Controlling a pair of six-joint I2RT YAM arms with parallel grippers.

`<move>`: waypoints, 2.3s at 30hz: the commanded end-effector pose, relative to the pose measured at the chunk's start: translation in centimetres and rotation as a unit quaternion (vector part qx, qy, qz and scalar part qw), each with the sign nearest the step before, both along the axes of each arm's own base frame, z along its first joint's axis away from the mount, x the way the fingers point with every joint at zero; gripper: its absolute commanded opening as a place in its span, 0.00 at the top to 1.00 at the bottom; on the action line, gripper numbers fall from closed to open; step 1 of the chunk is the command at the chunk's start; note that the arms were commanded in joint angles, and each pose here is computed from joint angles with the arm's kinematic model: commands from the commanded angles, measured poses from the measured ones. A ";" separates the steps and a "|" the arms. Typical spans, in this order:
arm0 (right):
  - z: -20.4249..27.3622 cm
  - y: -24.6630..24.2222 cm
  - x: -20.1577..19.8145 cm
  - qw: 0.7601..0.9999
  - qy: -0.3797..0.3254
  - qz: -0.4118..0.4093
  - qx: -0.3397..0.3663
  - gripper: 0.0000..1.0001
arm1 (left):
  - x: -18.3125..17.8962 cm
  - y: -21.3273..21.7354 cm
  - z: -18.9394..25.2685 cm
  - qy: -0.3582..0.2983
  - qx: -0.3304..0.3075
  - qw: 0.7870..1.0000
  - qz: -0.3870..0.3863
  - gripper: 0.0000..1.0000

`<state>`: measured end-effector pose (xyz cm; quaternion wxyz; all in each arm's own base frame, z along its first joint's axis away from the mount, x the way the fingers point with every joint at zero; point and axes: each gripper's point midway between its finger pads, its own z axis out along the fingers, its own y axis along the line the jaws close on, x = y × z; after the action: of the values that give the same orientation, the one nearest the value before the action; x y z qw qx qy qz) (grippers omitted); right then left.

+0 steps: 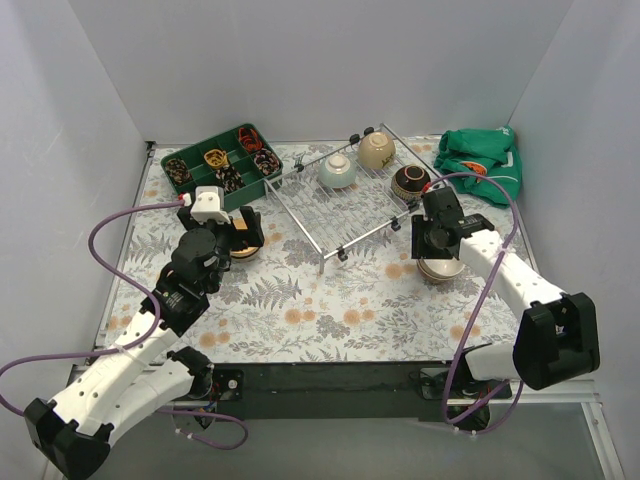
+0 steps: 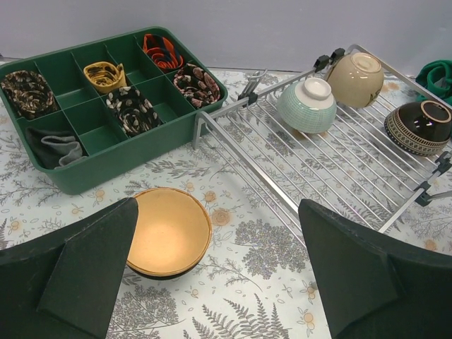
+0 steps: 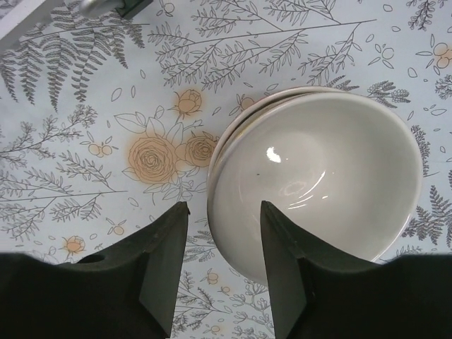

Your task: Unload the bowls from the dish rack

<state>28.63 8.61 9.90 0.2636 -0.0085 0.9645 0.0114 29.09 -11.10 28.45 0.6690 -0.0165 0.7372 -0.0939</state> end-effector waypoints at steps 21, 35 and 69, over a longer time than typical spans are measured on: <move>3.5 4.2 -0.3 0.993 -0.053 0.053 0.092 0.54 | 0.3 -0.4 -0.4 0.002 0.008 1.000 -0.003 0.02; 11.8 5.9 7.6 0.980 -0.164 0.114 0.008 0.33 | 0.7 -0.3 -1.0 0.009 0.010 1.000 -0.001 0.02; -2.4 2.4 24.0 0.915 -0.100 0.153 -0.360 0.10 | 1.3 -0.1 -2.5 0.024 0.015 1.000 0.006 0.02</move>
<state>52.85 11.77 9.93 0.3534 -0.2358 0.8623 -0.2755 30.40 -11.19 25.82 0.6497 -0.0128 0.7564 -0.0749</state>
